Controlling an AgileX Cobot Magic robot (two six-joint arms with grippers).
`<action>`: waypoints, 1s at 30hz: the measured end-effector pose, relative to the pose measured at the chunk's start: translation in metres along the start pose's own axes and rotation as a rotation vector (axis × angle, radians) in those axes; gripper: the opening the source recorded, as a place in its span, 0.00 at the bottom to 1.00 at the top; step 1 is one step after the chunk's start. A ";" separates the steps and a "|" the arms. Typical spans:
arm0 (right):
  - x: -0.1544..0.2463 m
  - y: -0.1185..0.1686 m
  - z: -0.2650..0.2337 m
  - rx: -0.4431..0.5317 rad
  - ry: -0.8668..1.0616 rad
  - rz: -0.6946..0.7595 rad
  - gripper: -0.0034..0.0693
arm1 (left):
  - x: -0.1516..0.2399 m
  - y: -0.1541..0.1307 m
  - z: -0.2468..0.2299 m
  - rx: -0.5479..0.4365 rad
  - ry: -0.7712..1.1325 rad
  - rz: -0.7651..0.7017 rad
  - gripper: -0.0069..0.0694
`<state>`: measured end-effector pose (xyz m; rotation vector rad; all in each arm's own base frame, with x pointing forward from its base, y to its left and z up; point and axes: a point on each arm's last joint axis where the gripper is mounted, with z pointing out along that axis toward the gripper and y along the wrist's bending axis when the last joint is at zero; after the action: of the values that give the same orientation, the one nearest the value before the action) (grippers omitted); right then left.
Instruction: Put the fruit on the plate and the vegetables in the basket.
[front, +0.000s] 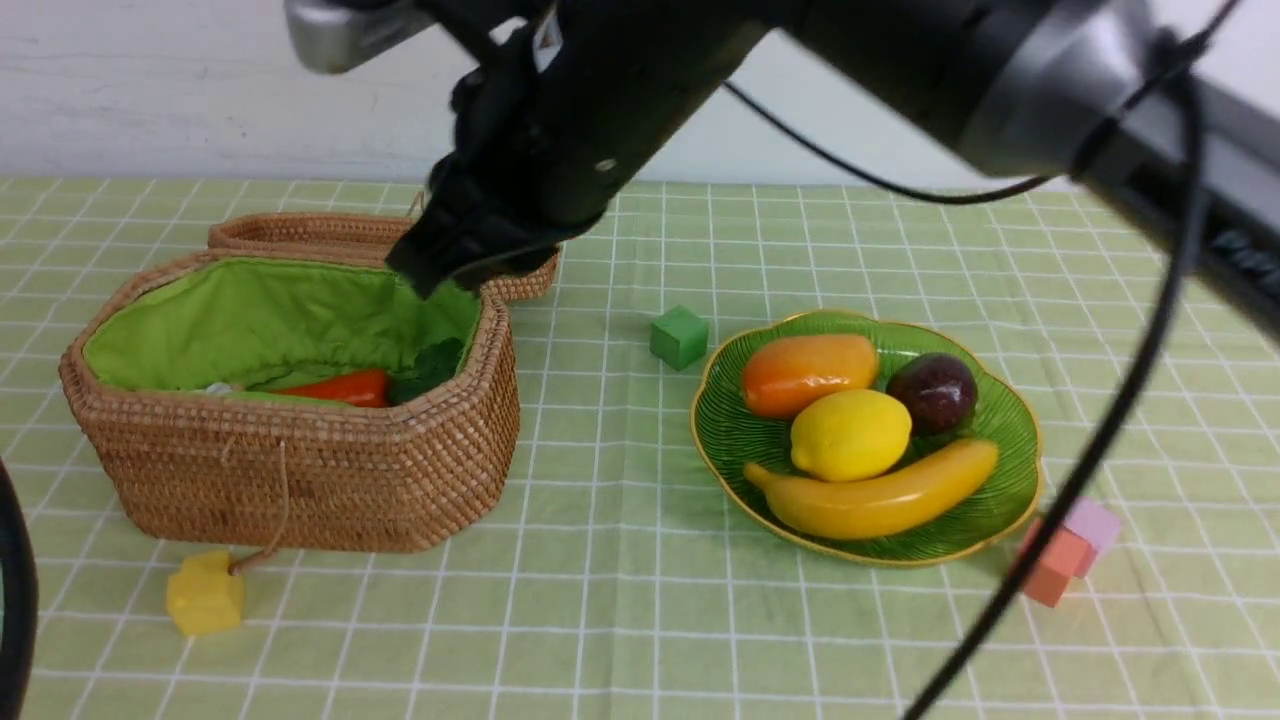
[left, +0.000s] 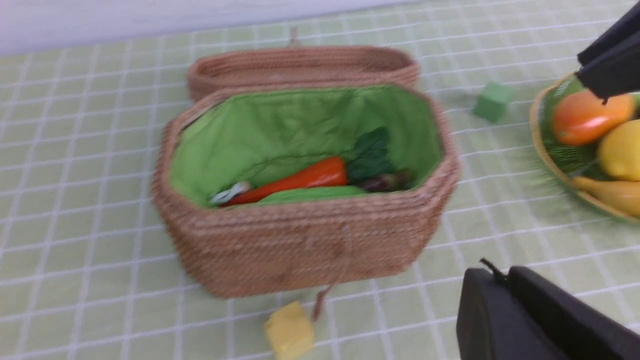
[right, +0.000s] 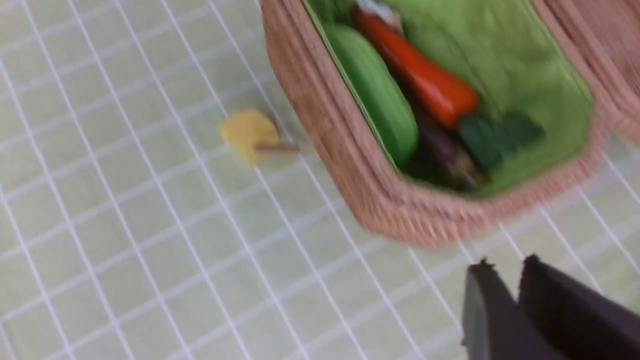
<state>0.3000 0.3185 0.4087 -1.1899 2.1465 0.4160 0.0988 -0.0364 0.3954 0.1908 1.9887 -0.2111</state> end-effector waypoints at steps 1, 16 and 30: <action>0.000 0.000 -0.005 0.008 0.001 0.011 0.09 | -0.001 -0.001 -0.001 0.012 -0.009 -0.003 0.14; 0.110 0.022 -0.107 0.113 0.160 0.321 0.04 | 0.091 0.008 -0.027 0.376 -0.380 -0.139 0.07; 0.253 0.049 -0.123 0.134 0.156 0.573 0.05 | 0.131 0.003 -0.005 0.448 -0.417 -0.148 0.07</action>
<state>0.1147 0.1161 0.3302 -0.5301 2.5947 0.4204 0.0411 -0.0271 0.2777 0.2619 1.5190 -0.7336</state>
